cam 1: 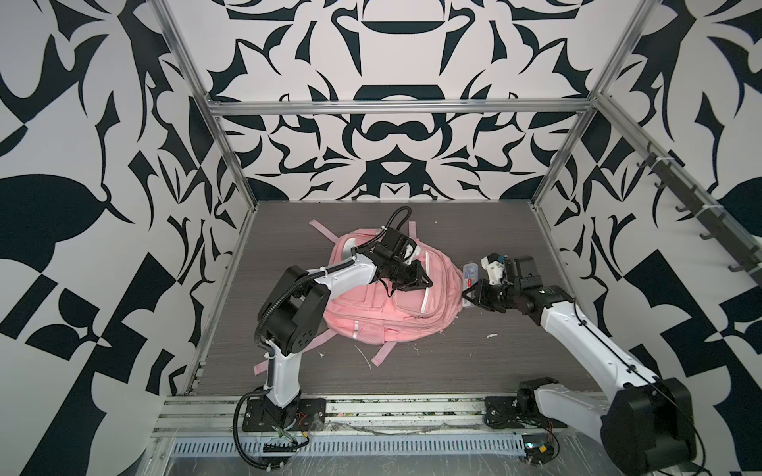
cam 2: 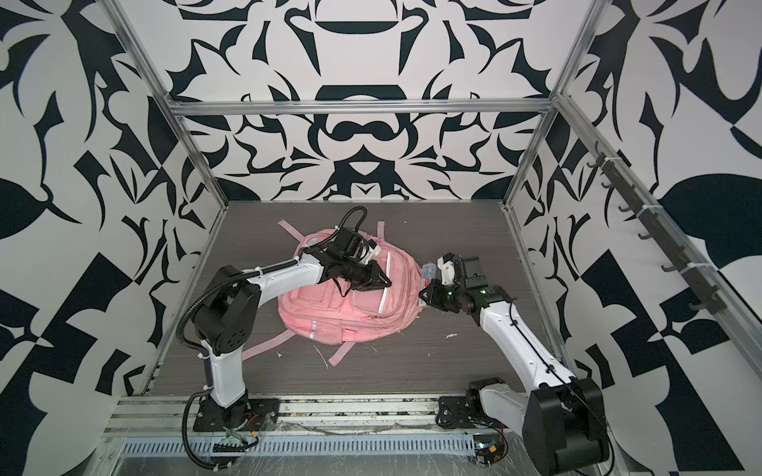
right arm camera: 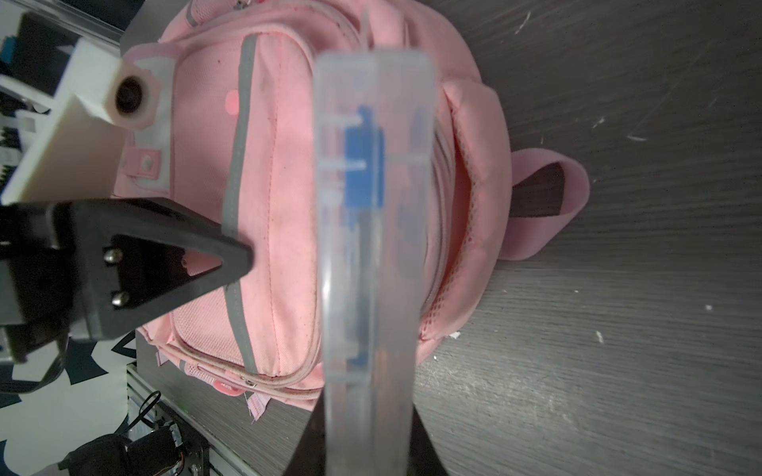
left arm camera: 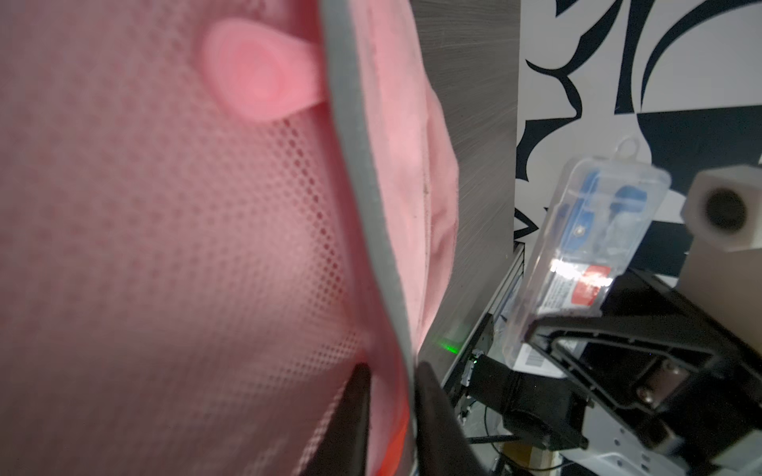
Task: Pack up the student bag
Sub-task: 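Lower the compass case into the open pocket beside the yellow wallet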
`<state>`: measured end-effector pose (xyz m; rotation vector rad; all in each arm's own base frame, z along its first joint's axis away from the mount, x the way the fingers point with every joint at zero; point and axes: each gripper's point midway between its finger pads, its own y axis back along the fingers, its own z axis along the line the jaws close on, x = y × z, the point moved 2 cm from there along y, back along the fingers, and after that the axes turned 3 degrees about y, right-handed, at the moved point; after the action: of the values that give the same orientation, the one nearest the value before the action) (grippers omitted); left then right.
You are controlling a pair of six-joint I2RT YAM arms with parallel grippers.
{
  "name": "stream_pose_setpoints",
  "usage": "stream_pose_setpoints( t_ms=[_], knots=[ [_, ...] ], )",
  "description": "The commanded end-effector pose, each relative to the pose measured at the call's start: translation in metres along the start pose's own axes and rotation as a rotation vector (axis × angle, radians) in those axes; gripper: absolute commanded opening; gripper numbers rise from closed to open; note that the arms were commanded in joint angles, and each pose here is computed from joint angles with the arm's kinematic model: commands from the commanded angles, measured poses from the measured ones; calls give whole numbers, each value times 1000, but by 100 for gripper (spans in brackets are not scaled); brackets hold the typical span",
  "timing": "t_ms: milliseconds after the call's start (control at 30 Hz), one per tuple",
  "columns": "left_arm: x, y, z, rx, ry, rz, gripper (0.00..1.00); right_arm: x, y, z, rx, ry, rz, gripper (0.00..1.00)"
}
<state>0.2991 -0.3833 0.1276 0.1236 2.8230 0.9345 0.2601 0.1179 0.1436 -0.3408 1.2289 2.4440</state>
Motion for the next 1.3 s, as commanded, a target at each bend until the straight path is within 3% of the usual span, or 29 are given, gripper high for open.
stream_pose_setpoints(
  t_ms=[0, 67, 300, 900, 1267],
  knots=[
    [-5, -2, -16, 57, -31, -1, 7, -4, 6, 10, -50, 47, -35, 0],
    [-4, 0, -19, 67, -37, -1, 0, -2, 6, 10, -54, 52, -31, 0],
    [-6, 20, -44, 137, -83, -26, 0, 0, 10, 21, -120, 99, -42, 0],
    [-6, 123, -92, 350, -224, -104, 0, -12, 28, 60, -318, 196, -102, 0],
    [-5, 153, -109, 451, -283, -150, 0, -7, 30, 110, -503, 312, -66, 0]
  ],
)
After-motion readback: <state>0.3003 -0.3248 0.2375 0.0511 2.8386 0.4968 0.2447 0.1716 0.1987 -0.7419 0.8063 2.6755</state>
